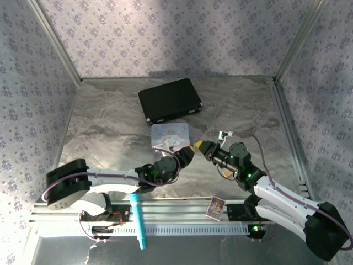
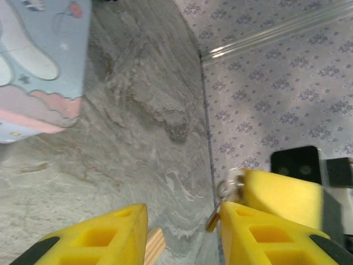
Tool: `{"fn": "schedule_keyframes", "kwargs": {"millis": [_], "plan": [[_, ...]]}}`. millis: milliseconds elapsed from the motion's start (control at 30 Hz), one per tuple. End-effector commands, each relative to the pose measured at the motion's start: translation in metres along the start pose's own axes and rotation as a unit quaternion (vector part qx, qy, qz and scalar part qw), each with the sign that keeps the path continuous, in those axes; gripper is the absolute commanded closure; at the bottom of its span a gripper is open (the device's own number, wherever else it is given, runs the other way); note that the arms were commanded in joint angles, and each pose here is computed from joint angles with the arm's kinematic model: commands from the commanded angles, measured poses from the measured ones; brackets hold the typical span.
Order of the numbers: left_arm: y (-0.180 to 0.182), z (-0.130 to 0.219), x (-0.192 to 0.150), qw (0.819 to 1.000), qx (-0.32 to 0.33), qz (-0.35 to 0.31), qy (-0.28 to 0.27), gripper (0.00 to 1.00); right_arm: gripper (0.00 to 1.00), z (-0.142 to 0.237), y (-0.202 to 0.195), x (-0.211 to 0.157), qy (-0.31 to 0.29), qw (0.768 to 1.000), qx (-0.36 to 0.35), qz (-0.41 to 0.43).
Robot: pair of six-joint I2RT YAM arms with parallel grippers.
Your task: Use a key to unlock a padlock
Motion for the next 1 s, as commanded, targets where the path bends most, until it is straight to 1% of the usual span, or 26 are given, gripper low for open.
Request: {"fn": "schedule_keyframes", "kwargs": {"millis": [0,133,200,300,400,467,500,567,633,767,967], "plan": [[0.000,-0.001,0.003,0.998,-0.031,0.044,-0.014,0.61,1.00,0.002,0.005,0.000,-0.009,1.000,0.018,-0.008],[-0.007,-0.003,0.008,0.995,-0.076,0.053,-0.026,0.62,1.00,-0.001,0.002,-0.001,-0.006,1.000,0.012,-0.011],[-0.013,-0.004,0.009,0.992,-0.107,0.058,-0.027,0.66,1.00,-0.002,0.001,-0.002,-0.005,1.000,0.012,-0.012],[-0.017,-0.008,0.007,0.991,-0.120,0.064,-0.016,0.71,1.00,-0.002,0.002,-0.002,-0.006,1.000,0.010,-0.010],[-0.015,-0.006,0.007,0.991,-0.115,0.070,-0.021,0.71,1.00,-0.002,0.000,-0.001,-0.007,1.000,0.006,-0.011],[-0.011,-0.004,0.010,0.991,-0.109,0.069,-0.031,0.74,1.00,-0.002,-0.003,-0.001,-0.009,1.000,0.003,-0.013],[-0.010,-0.003,0.011,0.992,-0.105,0.068,-0.032,0.76,1.00,-0.001,-0.004,-0.001,-0.010,1.000,0.002,-0.013],[-0.009,-0.003,0.013,0.993,-0.096,0.064,-0.032,0.79,1.00,-0.001,-0.006,-0.001,-0.010,1.000,0.000,-0.014],[-0.007,-0.003,0.013,0.993,-0.092,0.065,-0.033,0.79,1.00,-0.002,-0.005,-0.003,-0.005,1.000,0.000,-0.014],[-0.003,-0.004,0.016,0.992,-0.090,0.074,-0.037,0.75,1.00,-0.001,-0.009,-0.003,-0.004,1.000,-0.003,-0.016],[-0.008,-0.008,0.020,0.992,-0.099,0.074,-0.035,0.76,1.00,0.000,-0.015,-0.003,-0.008,1.000,-0.006,-0.023]]}}
Point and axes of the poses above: each hand's point on the last joint's axis, 136 mm out from that joint toward the fingers, its own z axis back along the fingers, its own y axis along the line the jaws close on, x = y × z, the point moved 6 cm from there along z, back along the fingers, and after that the axes turned 14 degrees about -z, right-handed, at the moved point
